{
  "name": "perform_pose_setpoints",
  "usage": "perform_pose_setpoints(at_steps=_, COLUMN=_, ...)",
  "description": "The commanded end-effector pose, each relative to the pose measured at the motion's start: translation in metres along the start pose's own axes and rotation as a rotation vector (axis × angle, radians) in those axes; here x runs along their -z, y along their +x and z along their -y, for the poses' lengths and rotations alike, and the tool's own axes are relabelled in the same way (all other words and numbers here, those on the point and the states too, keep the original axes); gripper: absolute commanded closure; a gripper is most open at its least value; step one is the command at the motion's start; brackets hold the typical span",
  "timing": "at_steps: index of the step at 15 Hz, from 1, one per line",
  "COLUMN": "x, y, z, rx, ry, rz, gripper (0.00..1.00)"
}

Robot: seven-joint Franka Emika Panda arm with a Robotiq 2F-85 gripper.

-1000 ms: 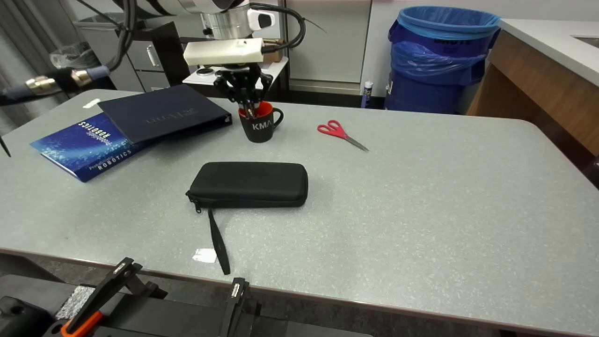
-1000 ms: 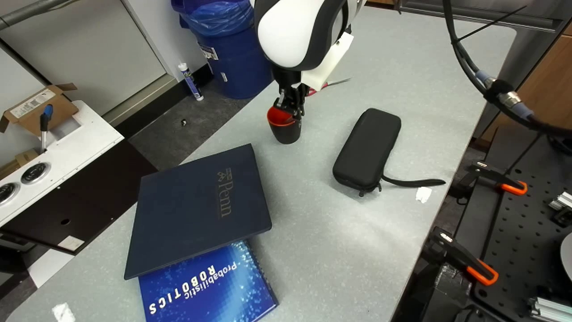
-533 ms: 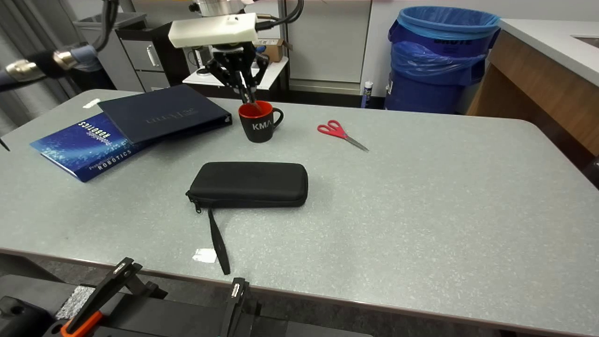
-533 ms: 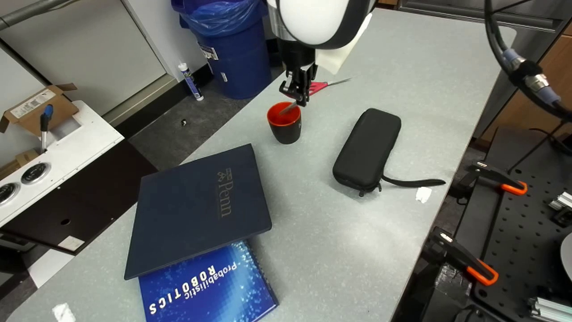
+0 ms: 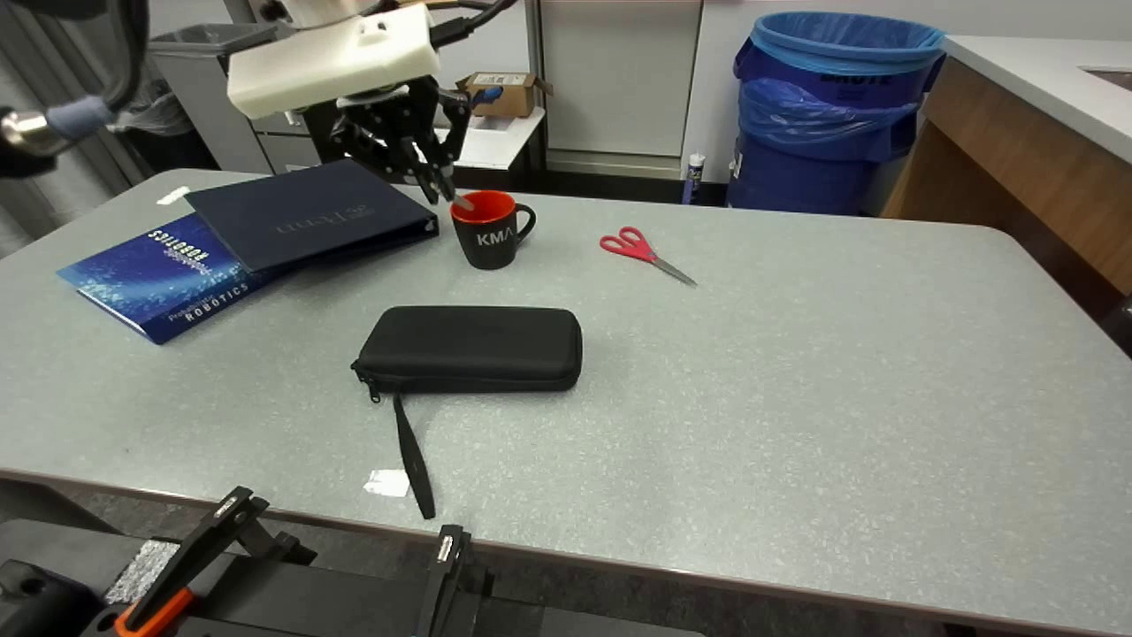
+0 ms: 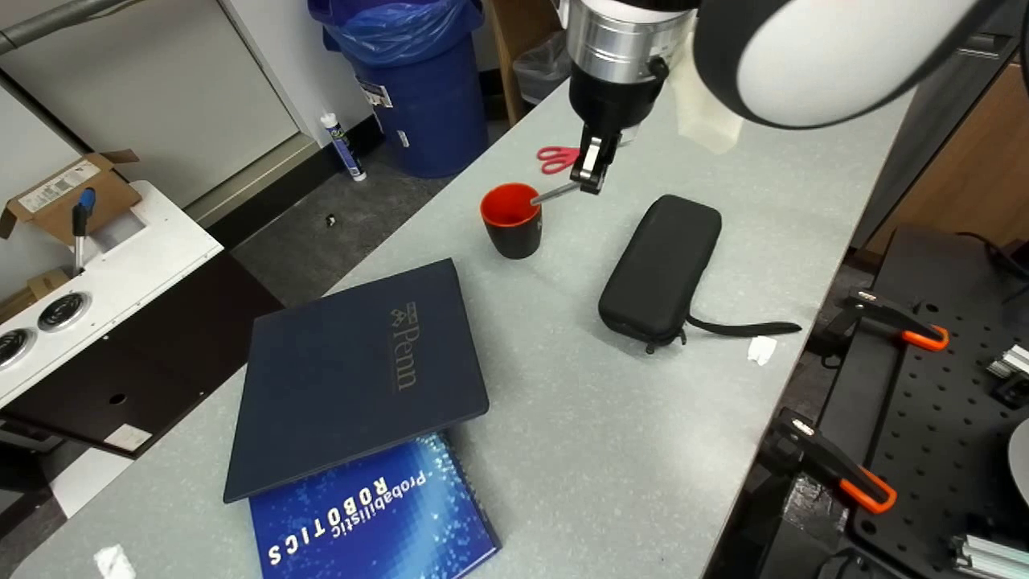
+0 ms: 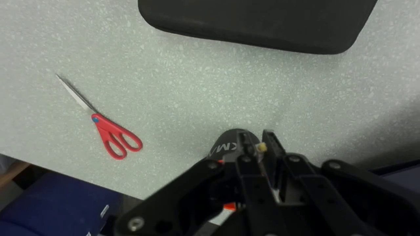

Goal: Remove the pen from the mug and put it on the table

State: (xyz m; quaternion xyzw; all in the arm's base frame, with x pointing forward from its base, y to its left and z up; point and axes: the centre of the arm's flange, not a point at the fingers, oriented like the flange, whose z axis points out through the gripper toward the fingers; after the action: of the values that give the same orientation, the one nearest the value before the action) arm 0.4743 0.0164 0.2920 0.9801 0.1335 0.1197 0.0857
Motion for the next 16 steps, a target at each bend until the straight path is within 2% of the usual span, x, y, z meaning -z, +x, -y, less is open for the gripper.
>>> perform_pose_setpoints(at_steps=1, x=0.000, y=-0.014, z=0.036, rx=0.078, ry=-0.036, rz=-0.055, gripper=0.97)
perform_pose_setpoints(at_steps=4, x=-0.022, y=0.006, z=0.061, rx=0.124, ry=-0.026, rz=-0.011, gripper=0.97)
perform_pose_setpoints(at_steps=9, x=-0.066, y=0.049, z=0.091, rx=0.119, ry=0.003, rz=0.058, gripper=0.97)
perform_pose_setpoints(at_steps=15, x=-0.117, y=0.075, z=0.108, rx=0.075, ry=0.050, rz=0.219, gripper=0.97)
perform_pose_setpoints(at_steps=16, x=-0.121, y=0.077, z=0.113, rx=0.075, ry=0.060, rz=0.235, gripper=0.62)
